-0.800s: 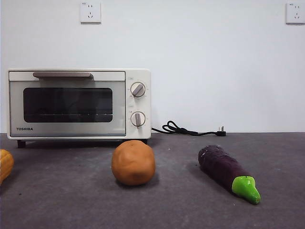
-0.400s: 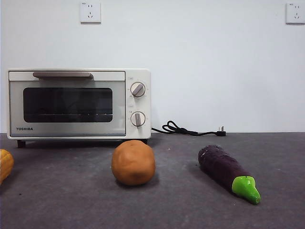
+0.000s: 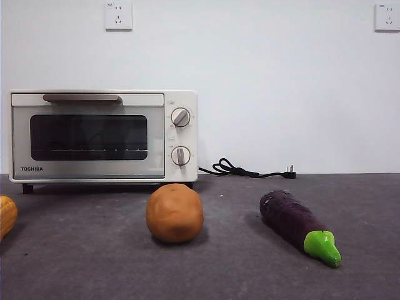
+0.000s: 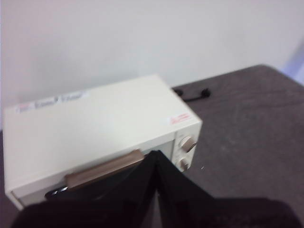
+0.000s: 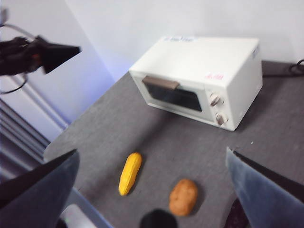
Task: Take the eggplant from the table,put the eggplant in the oven
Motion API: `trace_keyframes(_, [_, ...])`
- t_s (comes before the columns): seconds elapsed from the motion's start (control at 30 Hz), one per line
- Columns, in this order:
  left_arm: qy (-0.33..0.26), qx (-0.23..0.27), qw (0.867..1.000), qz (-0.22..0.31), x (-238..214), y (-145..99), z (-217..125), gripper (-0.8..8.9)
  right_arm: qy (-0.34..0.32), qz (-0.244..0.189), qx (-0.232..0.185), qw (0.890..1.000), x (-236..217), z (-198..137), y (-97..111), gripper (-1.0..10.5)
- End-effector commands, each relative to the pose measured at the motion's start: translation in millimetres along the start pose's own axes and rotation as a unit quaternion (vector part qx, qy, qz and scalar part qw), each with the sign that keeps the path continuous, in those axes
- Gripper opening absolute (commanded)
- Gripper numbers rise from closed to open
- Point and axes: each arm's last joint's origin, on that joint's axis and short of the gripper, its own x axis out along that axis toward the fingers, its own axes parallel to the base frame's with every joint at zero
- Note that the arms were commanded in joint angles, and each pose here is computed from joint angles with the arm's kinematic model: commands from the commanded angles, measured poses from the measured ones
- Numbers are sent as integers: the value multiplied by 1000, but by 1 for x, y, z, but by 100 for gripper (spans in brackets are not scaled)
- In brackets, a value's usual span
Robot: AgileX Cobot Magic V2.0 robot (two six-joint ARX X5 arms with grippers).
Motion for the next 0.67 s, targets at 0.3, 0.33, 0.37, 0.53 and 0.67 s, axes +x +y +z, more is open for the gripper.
trace_keyframes(0.3, [46,-62,997,-20,69,68,-18,-6,16,9,1,1000,-1,-4,3,570])
trace_keyframes(0.33, [52,-72,996,-28,76,75,-22,-6,18,9,2,1000,-1,-4,3,568])
trace_keyframes(0.37, [58,-82,994,-34,82,81,-25,-6,19,9,3,1000,-1,-4,3,567])
trace_keyframes(0.53, [93,-109,989,-37,111,103,-44,-6,20,9,3,1000,-1,-4,3,568])
trace_keyframes(0.67, [114,-104,987,-44,131,111,-56,-6,21,9,3,1000,0,-4,2,568])
